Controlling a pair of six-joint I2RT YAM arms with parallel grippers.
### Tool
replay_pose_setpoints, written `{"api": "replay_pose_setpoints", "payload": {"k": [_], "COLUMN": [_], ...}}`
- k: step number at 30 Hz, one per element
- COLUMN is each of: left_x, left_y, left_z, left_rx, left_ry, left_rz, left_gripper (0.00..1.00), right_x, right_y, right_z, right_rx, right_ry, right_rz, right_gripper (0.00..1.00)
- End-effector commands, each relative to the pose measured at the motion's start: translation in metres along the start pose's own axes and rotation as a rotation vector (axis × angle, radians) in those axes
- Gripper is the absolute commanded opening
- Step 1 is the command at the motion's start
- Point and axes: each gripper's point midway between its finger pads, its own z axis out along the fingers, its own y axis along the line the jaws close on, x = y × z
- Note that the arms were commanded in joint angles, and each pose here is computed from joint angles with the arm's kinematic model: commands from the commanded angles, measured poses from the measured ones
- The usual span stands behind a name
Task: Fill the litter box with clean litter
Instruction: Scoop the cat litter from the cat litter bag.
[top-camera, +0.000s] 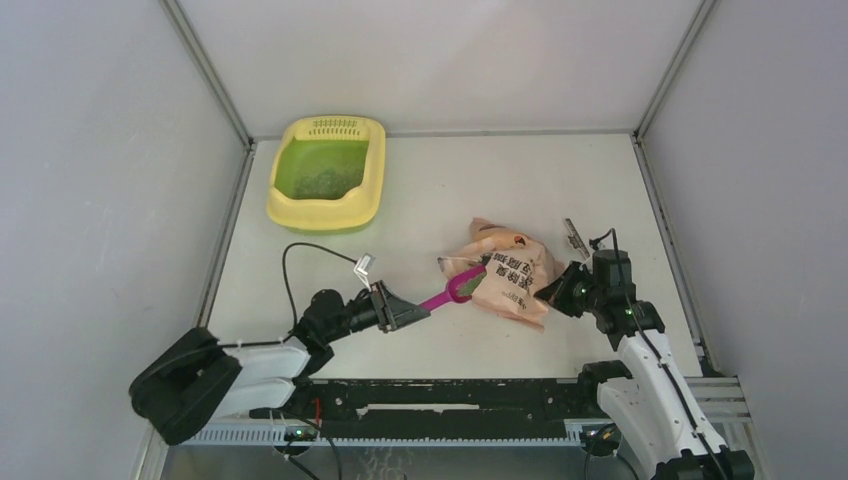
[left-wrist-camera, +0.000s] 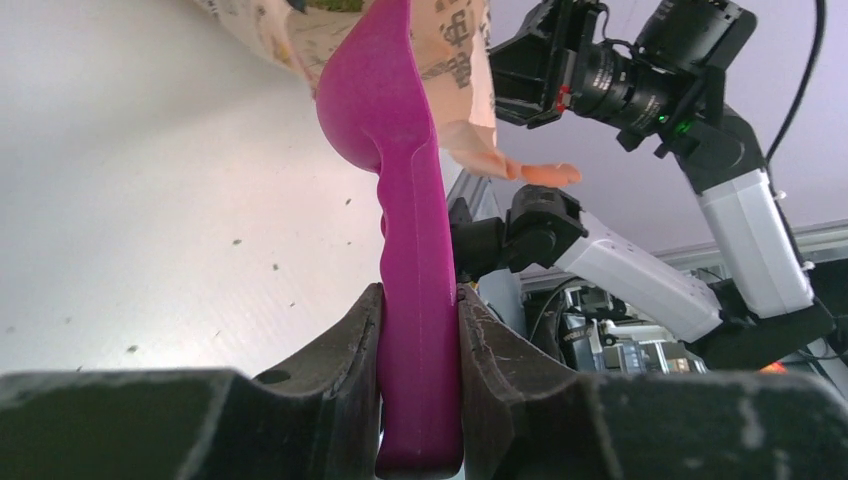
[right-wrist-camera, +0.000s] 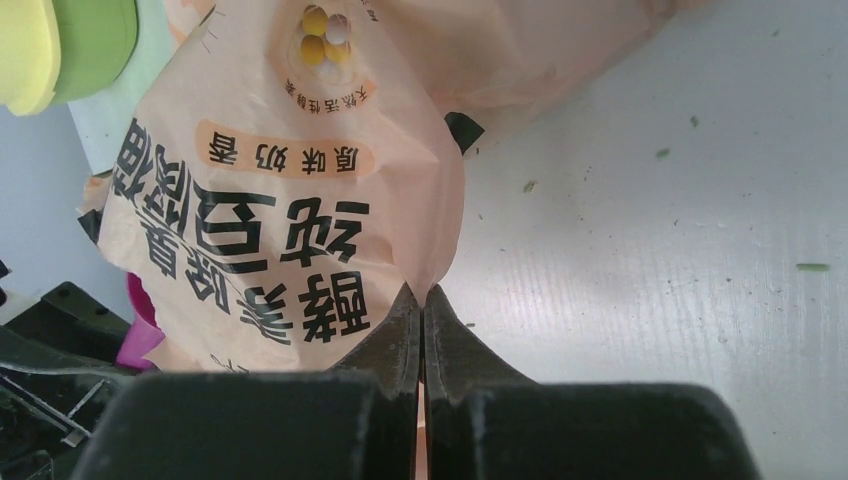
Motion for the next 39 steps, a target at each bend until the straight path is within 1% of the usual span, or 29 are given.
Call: {"api": "replay_pose_setpoints", "payload": {"k": [1, 7, 9, 12, 14, 17, 20, 26, 30, 39], "left_x": [0.005, 0.004, 0.004, -0.003, 0.003, 0.004, -0.001, -0.012, -0.019, -0.028], "left_y": [0.022, 0.023, 0.021, 0.007, 0.016, 0.021, 0.01, -0.013, -0.029, -0.045], "left_z": [-0.011, -0.009, -0.006, -0.002, 0.001, 0.002, 0.002, 0.005, 0.0, -0.009], "left_rx": [-0.096, -0.084, -0.056, 0.042, 0.033, 0.015, 0.054, 0.125, 0.172, 0.219], "left_ry": [0.003, -0.01, -0.017, -0.054, -0.032, -0.037, -0.049, -0.073, -0.102, -0.143], "left_rz": [0.049, 0.044, 0.02, -0.006, -0.039, -0.017, 0.007, -0.016, -0.017, -0.046], "left_gripper": [0.03, 0.03, 0.03, 0.03, 0.03, 0.02, 0.02, 0.02, 0.02, 0.02], "right_x": [-0.029, -0.029, -0.029, -0.029, -0.029, -0.03, -0.032, -0.04, -0.044, -0.051], "right_y": [0.017, 0.02, 0.021, 0.022, 0.022, 0.022, 0.023, 0.021, 0.023, 0.025], "right_z": [-0.007, -0.007, -0.007, -0.008, -0.009, -0.01, -0.011, -0.013, -0.017, -0.021], "right_rx": [-0.055, -0.072, -0.079, -0.086, -0.085, -0.089, -0.097, -0.116, -0.145, -0.19], "right_ry": [-0.093, -0.09, -0.088, -0.087, -0.089, -0.089, -0.09, -0.098, -0.101, -0.096], "right_rz": [-0.053, -0.047, -0.046, -0.046, -0.044, -0.044, -0.036, 0.001, 0.023, 0.052], "right_gripper": [0.0, 0.0, 0.0, 0.0, 0.0, 0.0, 0.0, 0.0, 0.0, 0.0]}}
